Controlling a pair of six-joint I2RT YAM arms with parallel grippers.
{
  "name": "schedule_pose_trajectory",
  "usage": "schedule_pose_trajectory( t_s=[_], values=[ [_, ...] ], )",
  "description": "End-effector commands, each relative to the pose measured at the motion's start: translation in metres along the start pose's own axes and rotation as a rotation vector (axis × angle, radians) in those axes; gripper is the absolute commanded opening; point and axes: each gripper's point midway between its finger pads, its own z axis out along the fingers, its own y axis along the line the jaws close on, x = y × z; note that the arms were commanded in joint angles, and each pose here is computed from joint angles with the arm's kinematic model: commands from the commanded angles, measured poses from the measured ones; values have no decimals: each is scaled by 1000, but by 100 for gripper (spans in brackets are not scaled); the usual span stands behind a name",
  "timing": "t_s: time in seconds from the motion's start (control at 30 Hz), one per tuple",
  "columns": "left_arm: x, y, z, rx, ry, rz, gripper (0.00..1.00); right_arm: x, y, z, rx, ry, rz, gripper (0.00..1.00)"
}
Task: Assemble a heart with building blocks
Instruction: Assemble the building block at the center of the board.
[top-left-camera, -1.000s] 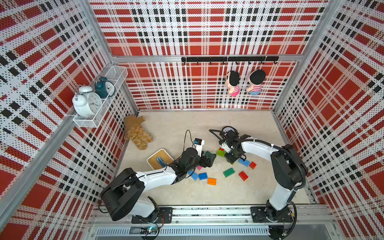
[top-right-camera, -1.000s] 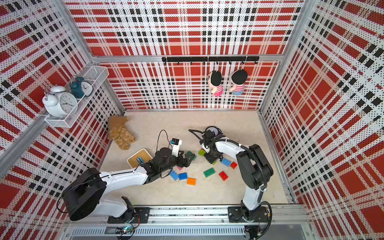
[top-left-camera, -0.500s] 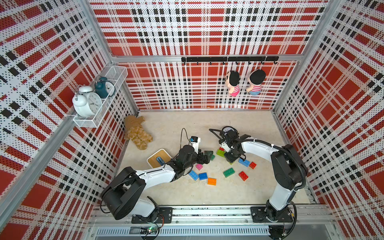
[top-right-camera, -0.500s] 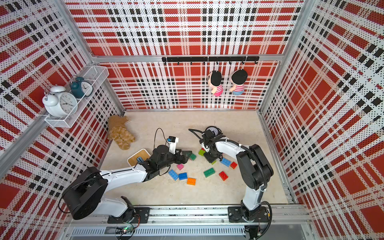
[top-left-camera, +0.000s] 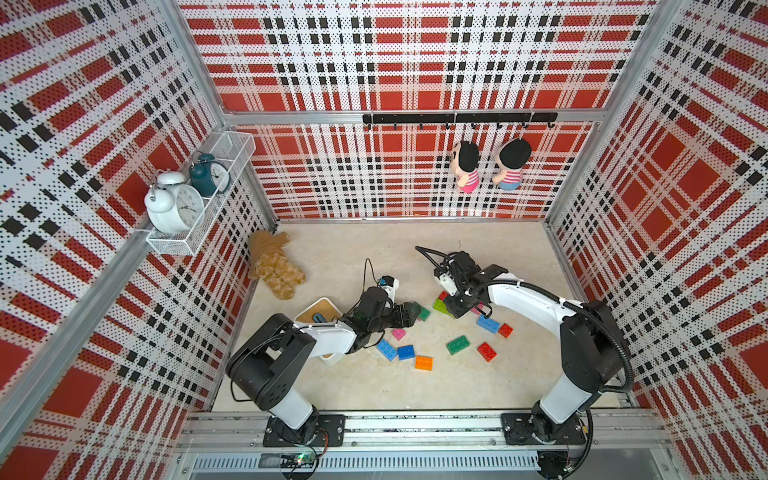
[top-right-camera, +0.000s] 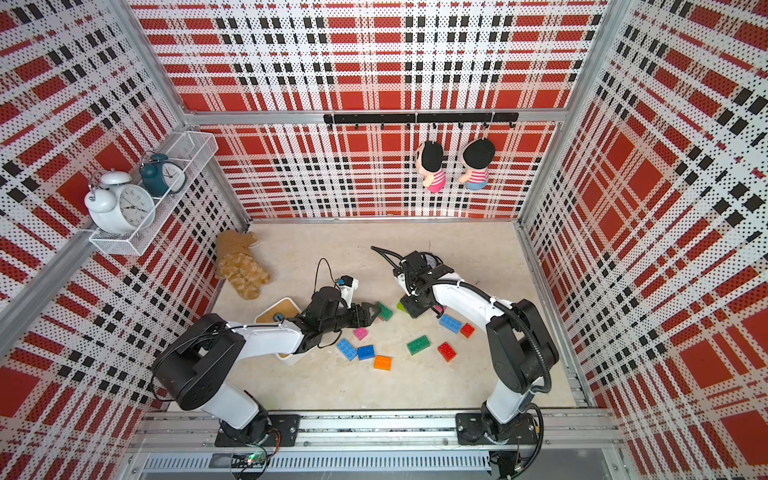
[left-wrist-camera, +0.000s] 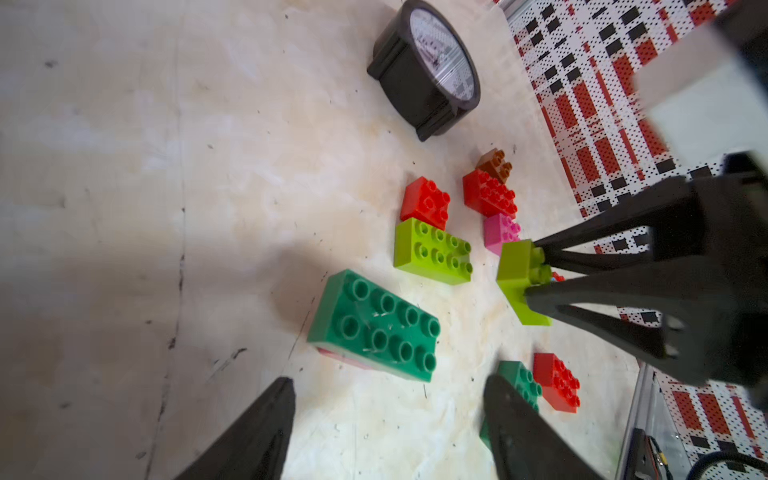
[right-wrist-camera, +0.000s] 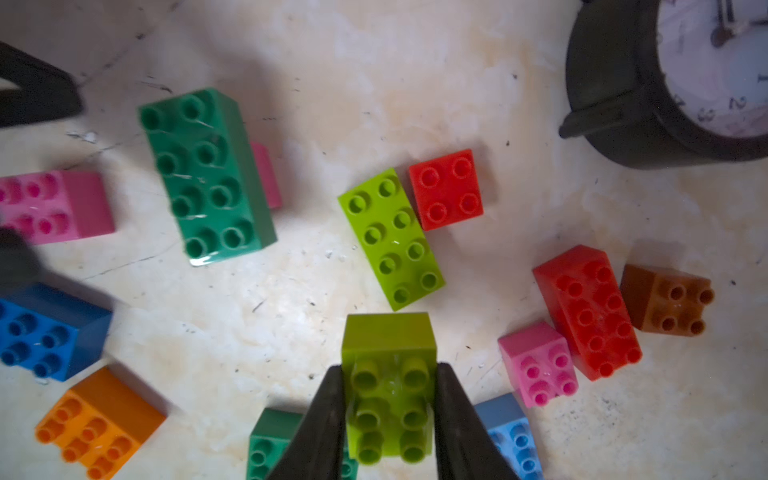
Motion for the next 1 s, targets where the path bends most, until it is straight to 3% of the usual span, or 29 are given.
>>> schedule_pose_trajectory(
  t_s=[0.0,0.27,0.47,0.97],
  values=[
    [-8,-6,6,42,4,-19,72,-13,18,-5,-25,-4,-51,29],
    [-27,13,8,28,-14,-76,73,-31,32,-4,-33,7,-118,28],
    [-30,21,17,74,33,-98,64,-35,42,-3,-78,29,-148,29],
    [-27,25,32,140,102,-93,57,-37,52,9,-76,99,-205,29]
  ],
)
